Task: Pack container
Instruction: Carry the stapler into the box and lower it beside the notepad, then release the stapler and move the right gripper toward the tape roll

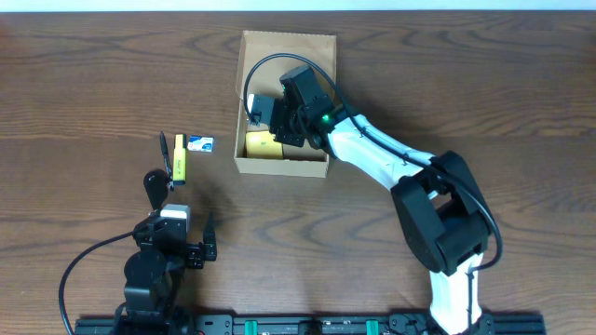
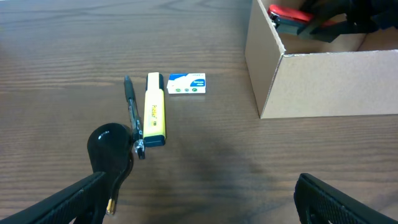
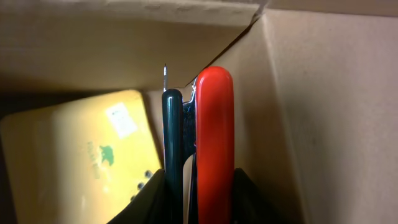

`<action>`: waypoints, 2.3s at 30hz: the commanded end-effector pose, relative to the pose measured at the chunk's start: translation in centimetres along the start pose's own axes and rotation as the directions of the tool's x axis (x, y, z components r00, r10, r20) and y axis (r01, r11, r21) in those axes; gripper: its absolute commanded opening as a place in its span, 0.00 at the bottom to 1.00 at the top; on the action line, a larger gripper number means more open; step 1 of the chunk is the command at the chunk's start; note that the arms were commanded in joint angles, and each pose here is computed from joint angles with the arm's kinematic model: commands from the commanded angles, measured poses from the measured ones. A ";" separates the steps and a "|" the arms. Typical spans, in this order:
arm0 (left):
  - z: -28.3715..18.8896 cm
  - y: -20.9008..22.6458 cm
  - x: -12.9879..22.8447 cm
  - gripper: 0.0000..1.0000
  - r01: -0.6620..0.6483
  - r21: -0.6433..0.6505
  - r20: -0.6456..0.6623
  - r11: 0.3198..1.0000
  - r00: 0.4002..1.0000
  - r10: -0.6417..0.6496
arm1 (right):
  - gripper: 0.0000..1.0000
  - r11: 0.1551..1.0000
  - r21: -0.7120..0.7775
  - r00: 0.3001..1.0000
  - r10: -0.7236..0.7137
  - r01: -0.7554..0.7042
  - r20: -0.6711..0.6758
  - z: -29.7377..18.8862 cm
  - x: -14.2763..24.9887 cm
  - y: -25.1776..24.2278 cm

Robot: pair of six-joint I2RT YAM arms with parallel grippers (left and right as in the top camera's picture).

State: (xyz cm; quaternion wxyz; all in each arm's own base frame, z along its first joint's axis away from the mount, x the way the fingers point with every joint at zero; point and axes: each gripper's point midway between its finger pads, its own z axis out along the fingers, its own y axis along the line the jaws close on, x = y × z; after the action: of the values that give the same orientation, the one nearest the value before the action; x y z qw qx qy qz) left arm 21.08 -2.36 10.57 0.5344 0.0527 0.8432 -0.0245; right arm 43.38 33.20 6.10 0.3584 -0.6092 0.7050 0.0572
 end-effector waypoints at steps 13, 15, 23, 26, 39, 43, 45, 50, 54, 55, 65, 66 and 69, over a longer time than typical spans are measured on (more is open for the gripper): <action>0.2 0.4 0.5 0.95 -0.002 -0.022 -0.009 1.000 1.000 0.002 | 0.31 0.998 -0.002 0.998 0.061 -0.061 -0.002 0.6 0.0 0.3; 0.2 0.4 0.5 0.95 -0.002 -0.022 -0.009 1.000 1.000 0.002 | 0.40 0.998 -0.002 0.998 0.061 -0.061 -0.001 0.6 -0.1 0.3; 0.2 0.4 0.5 0.95 -0.002 -0.022 -0.009 1.000 1.000 0.002 | 0.48 0.998 -0.001 0.998 0.061 -0.061 0.000 0.6 -0.1 0.3; 0.2 0.4 0.5 0.95 -0.002 -0.022 -0.009 1.000 1.000 0.002 | 0.49 0.998 -0.001 0.998 0.061 -0.061 0.000 0.6 -0.1 0.3; 0.2 0.4 0.5 0.95 -0.002 -0.022 -0.009 1.000 1.000 0.002 | 0.58 0.992 0.063 0.988 0.100 -0.108 0.121 -5.8 -5.8 -1.5; 0.2 0.4 0.5 0.95 -0.002 -0.022 -0.009 1.000 1.000 0.002 | 0.59 0.987 0.086 0.980 0.117 -0.132 0.160 -10.9 -7.8 -2.2; 0.2 0.4 0.5 0.95 -0.002 -0.022 -0.009 1.000 1.000 0.002 | 0.59 0.983 0.087 0.976 0.143 -0.159 0.167 -13.0 -8.2 -2.2; 0.2 0.4 0.5 0.95 -0.002 -0.022 -0.009 1.000 1.000 0.002 | 0.59 0.900 0.152 0.913 0.397 -0.408 0.096 -16.6 -6.1 -2.7; 0.2 0.4 0.5 0.95 -0.002 -0.022 -0.009 1.000 1.000 0.002 | 0.59 0.757 0.181 0.770 0.638 -0.628 0.003 -17.5 -2.7 -1.7; 0.2 0.4 0.5 0.95 -0.002 -0.022 -0.009 1.000 1.000 0.002 | 0.58 0.710 0.192 0.721 0.692 -0.678 -0.013 -17.5 -1.9 -1.5; 0.2 0.4 0.5 0.95 -0.002 -0.022 -0.009 1.000 1.000 0.002 | 0.63 0.292 0.405 0.312 0.950 -0.867 -0.017 -17.0 4.8 -1.9; 0.2 0.4 0.5 0.95 -0.002 -0.022 -0.009 1.000 1.000 0.002 | 0.63 0.269 0.411 0.286 0.958 -0.871 -0.020 -16.5 5.1 -1.7; 0.2 0.4 0.5 0.95 -0.002 -0.022 -0.009 1.000 1.000 0.002 | 0.63 0.250 0.423 0.249 0.967 -0.871 -0.057 -14.8 6.1 -0.9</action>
State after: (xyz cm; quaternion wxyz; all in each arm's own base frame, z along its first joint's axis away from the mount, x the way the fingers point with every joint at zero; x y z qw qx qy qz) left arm 21.09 -2.36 10.58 0.5346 0.0527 0.8431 -0.0245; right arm 37.46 20.60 15.84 0.2502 -0.0587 0.9645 0.0601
